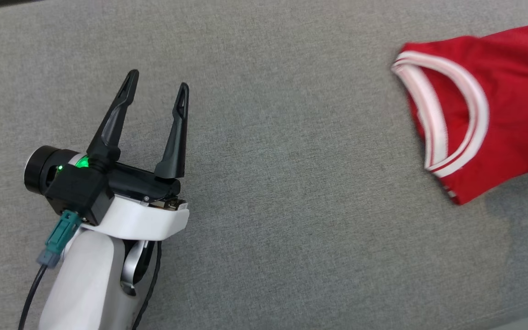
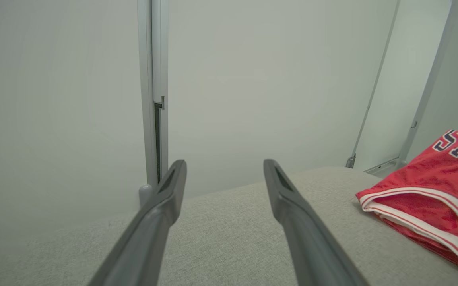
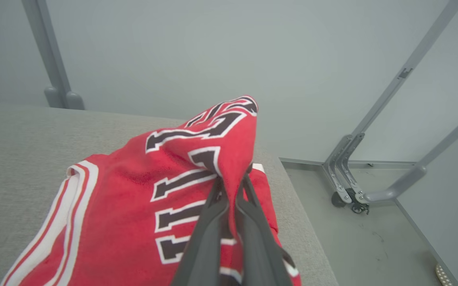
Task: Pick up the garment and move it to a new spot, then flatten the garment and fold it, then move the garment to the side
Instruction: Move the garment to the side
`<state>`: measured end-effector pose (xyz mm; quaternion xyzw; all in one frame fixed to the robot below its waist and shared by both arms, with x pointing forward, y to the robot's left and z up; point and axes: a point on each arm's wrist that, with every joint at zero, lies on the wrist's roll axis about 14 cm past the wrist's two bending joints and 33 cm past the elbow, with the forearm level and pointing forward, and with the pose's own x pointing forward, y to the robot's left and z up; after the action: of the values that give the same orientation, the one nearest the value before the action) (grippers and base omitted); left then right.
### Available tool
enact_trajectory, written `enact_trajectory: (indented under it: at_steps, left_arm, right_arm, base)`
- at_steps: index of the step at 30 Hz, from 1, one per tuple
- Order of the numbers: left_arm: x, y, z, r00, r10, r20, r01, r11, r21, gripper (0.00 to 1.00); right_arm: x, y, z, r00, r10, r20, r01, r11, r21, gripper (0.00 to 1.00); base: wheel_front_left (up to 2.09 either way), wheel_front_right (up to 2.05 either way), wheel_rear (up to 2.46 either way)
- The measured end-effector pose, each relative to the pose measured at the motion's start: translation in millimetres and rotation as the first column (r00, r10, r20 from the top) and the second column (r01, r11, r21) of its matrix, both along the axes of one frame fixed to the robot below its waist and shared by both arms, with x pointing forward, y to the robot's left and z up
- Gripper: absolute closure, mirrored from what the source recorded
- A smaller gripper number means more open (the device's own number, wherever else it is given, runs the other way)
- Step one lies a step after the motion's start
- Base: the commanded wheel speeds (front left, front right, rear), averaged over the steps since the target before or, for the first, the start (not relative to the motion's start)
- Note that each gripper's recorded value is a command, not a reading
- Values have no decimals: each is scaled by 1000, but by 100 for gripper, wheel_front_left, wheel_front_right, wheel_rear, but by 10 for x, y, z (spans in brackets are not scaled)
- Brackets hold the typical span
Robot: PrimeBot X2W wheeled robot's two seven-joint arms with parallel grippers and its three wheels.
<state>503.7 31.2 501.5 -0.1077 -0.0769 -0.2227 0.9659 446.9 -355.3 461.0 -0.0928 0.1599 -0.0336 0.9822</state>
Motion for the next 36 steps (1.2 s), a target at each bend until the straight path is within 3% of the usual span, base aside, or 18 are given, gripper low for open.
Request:
enact_trajectory:
  at_steps: [4,8,10,11,15,23,28,36]
  left_arm:
    - [81,-56,-192,999,-22,-31,22,1000,4,0]
    - [177,17,-353,999,-6,-50,7,1000,11,0]
    - [209,65,-435,998,4,-62,-3,1000,19,0]
    - [214,82,-477,998,7,-70,-6,1000,23,0]
    - [216,139,-520,997,19,-81,-16,999,37,0]
    - [137,204,-414,995,44,-86,-41,999,35,0]
    - [-34,302,-342,991,79,-106,-77,997,28,0]
    - [-360,530,-270,978,150,-144,-149,989,20,0]
  right_arm:
    - [60,-562,23,992,-124,-1,124,991,-54,100]
    - [173,-735,-138,985,-174,-13,173,984,-50,100]
    - [200,-782,-305,979,-198,-50,196,979,-50,42]
    - [207,-783,-376,978,-202,-59,199,979,-52,0]
    - [173,-797,-555,969,-242,-54,241,970,-29,0]
    - [-23,-649,-489,966,-257,26,256,966,31,0]
    - [-122,-160,-136,966,-188,178,171,979,109,0]
    - [-448,632,32,962,-84,261,35,982,188,0]
  base:
    - [0,0,0]
    - [0,0,0]
    - [0,0,0]
    - [0,0,0]
    - [0,0,0]
    - [0,0,0]
    - [0,0,0]
    - [0,0,0]
